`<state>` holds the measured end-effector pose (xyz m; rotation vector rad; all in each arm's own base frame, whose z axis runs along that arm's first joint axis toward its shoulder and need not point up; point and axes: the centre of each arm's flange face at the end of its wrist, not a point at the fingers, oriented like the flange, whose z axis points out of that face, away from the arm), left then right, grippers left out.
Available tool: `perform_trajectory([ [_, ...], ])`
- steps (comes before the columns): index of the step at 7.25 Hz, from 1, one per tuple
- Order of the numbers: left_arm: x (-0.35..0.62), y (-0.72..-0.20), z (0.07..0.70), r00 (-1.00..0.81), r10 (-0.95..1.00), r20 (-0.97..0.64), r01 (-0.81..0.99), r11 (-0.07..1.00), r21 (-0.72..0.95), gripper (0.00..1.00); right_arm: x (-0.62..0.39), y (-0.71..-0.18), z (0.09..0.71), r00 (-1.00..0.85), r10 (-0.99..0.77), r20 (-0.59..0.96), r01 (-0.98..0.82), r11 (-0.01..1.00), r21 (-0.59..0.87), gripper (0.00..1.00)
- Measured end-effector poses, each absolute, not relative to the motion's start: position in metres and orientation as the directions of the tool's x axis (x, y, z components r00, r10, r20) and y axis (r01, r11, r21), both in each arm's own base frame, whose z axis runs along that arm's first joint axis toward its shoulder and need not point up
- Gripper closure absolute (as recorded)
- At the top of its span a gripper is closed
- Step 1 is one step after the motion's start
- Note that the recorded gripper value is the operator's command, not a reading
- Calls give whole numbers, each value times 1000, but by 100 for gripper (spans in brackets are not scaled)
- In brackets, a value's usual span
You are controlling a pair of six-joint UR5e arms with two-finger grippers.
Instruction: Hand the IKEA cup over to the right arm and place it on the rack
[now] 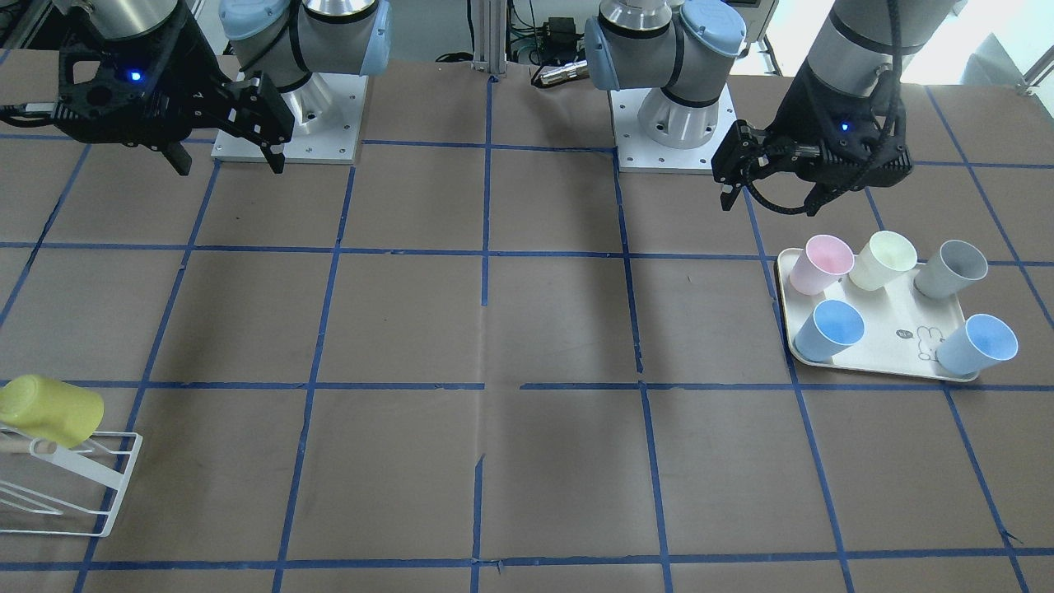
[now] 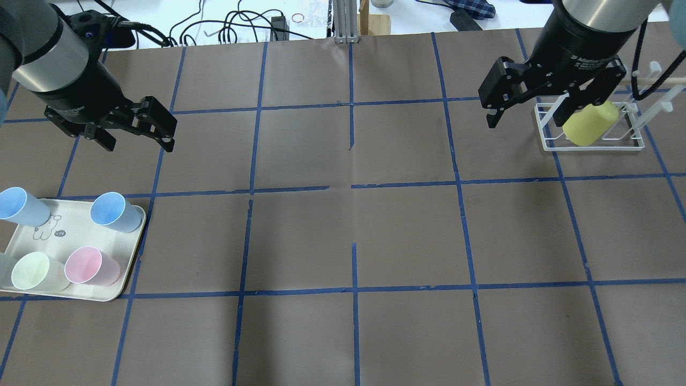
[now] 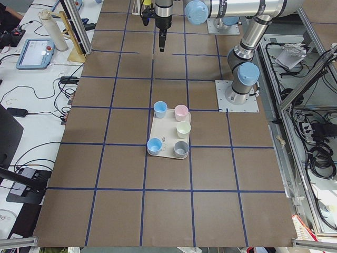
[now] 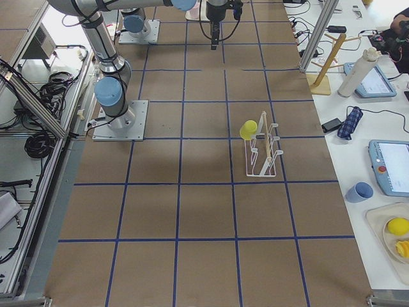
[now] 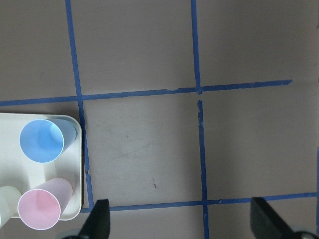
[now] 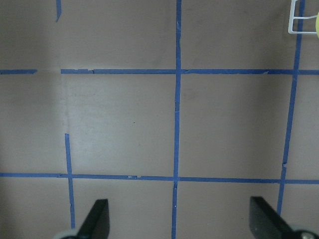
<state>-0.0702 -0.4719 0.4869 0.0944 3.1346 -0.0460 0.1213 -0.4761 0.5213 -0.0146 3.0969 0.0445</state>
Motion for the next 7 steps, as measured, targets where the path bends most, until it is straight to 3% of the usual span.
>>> perform_trajectory([
  [7, -144, -461, 487, -977, 214, -8, 214, 977, -23, 0, 121, -496, 520, -1000, -26, 12, -26, 999, -32, 0],
])
